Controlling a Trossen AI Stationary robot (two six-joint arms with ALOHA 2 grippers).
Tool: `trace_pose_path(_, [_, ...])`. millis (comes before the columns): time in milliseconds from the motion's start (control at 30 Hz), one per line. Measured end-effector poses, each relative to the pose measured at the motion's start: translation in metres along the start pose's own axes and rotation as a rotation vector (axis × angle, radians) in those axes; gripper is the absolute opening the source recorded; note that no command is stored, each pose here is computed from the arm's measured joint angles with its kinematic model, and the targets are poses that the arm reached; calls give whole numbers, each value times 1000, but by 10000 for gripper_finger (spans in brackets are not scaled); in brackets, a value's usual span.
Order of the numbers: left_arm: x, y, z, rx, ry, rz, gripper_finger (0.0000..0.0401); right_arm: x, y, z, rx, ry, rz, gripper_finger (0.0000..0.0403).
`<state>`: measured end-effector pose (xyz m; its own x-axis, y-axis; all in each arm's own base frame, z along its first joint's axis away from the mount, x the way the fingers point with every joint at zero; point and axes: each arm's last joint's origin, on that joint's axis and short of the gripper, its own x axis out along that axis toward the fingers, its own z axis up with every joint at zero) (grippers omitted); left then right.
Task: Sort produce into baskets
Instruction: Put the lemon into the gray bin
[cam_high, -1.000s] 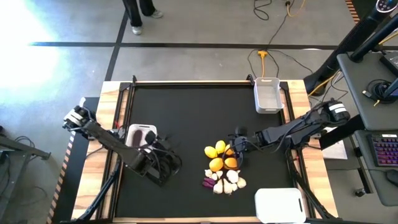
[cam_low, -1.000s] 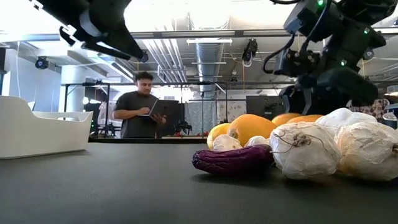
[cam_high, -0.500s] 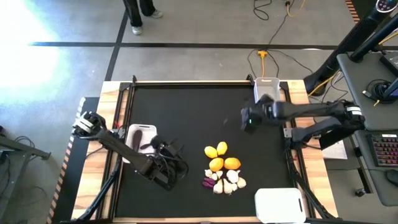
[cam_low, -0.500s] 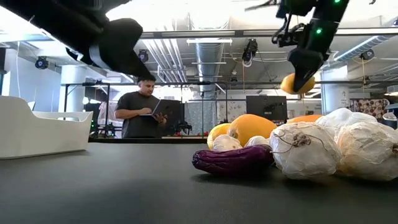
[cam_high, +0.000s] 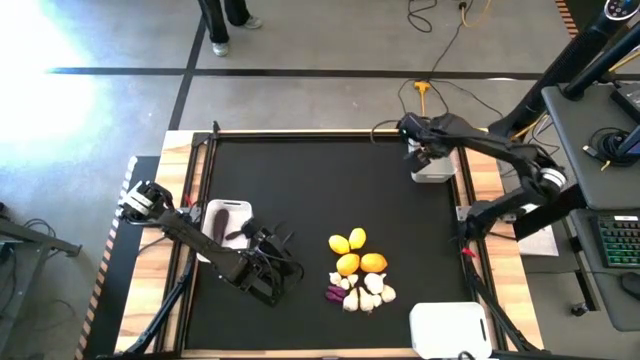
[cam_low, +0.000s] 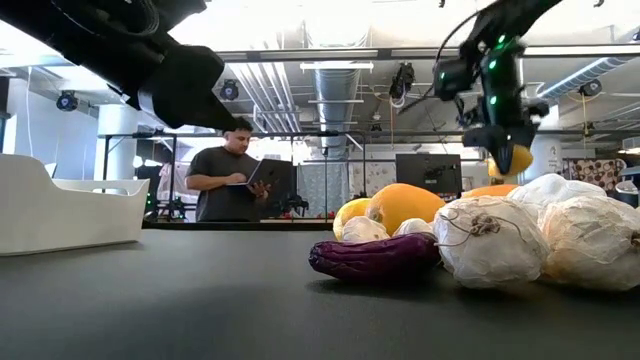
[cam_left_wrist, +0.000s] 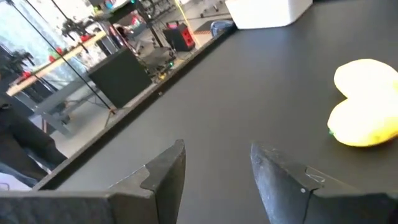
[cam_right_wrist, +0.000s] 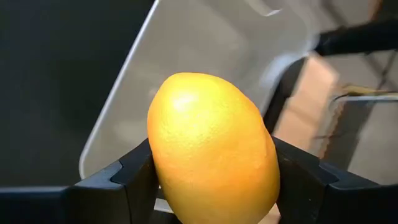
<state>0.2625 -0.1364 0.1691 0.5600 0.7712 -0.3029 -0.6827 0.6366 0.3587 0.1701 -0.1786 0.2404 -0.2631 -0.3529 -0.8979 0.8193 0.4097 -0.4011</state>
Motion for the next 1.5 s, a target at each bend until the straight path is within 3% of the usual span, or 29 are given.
trace_pose_path(367, [0, 1, 2, 24, -57, 39, 166, 63, -13, 42, 30, 224, -41, 244])
trace_pose_path(533, [0, 1, 2, 78, -56, 41, 166, 72, -16, 55, 57, 230, -43, 245])
trace_pose_path(867, [0, 1, 2, 73, -56, 40, 166, 88, -19, 61, 136, 259, -30, 249])
trace_pose_path(1267, [0, 1, 2, 68, -51, 34, 166, 79, -23, 63, 164, 195, -24, 312])
trace_pose_path(1500, [0, 1, 2, 67, -50, 34, 166, 33, -25, 54, 97, 142, -5, 311])
